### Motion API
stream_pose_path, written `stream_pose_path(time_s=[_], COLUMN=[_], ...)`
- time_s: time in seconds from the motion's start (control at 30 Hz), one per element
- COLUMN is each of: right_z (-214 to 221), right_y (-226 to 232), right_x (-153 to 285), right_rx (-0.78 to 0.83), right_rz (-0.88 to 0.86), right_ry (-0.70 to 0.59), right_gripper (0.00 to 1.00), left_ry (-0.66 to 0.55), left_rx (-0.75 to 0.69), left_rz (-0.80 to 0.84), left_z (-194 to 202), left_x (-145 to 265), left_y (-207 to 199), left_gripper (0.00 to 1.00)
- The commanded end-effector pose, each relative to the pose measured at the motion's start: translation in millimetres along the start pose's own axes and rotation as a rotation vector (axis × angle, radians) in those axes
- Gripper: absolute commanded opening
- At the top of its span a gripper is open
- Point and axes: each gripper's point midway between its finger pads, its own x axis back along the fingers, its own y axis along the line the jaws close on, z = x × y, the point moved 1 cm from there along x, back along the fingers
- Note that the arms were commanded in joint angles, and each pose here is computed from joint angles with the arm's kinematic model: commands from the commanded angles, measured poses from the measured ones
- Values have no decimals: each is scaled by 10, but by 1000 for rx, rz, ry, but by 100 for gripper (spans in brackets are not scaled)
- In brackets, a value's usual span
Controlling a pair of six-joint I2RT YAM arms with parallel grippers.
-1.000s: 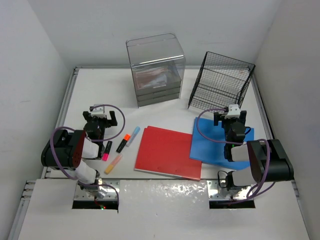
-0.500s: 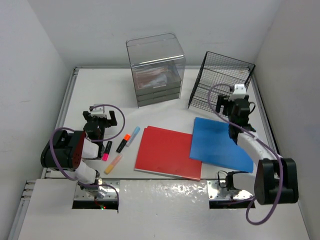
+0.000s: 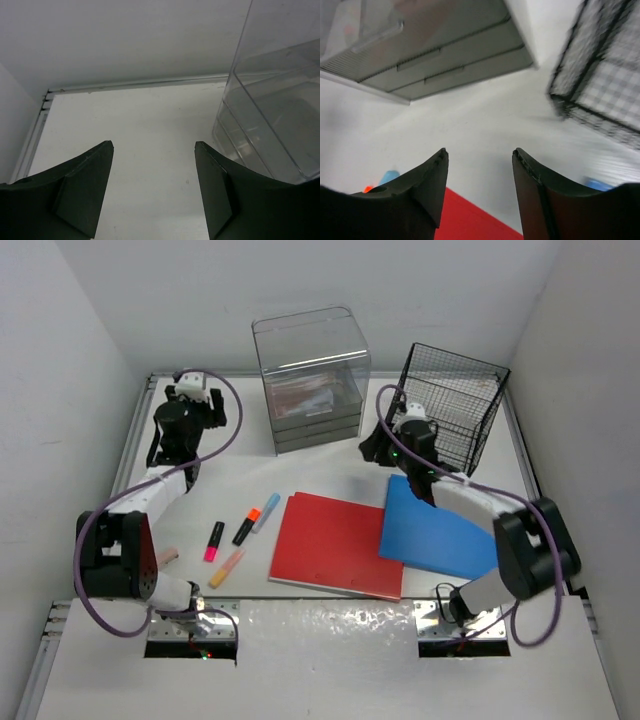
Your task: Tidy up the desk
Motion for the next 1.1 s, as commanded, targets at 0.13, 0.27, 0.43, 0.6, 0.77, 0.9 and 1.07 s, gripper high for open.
stream_pose_path(time_s=[0.13,0.27,0.43,0.6,0.77,0.9,1.07], right_z=[-141,-44,76,7,-37,-24,-59], right_y=[784,844,822,832,826,833,852], right_x=[-564,-853,-1128,-1233,-1291,-1284,-1275], right_rx=[-382,-416,-516,-523,-532,-546,-589], right_rz=[-260,-231,-200,-183,-183,-197,-219], right_ry=[-28,-15,-29,-79,-103,-106,-128], right_gripper=[43,41,36,35,30,25,29], left_ry=[291,307,321,329,336,335,331], left_rx=[71,61,56,48,41,36,34], left_rz=[51,5,1,-10,1,0,7], left_z=[456,507,578,610,657,652,641], left_x=[81,95,99,85,91,96,91], left_y=[-95,-18,-13,8,-6,-2,-10], left_gripper=[64,64,63,63,63,63,63])
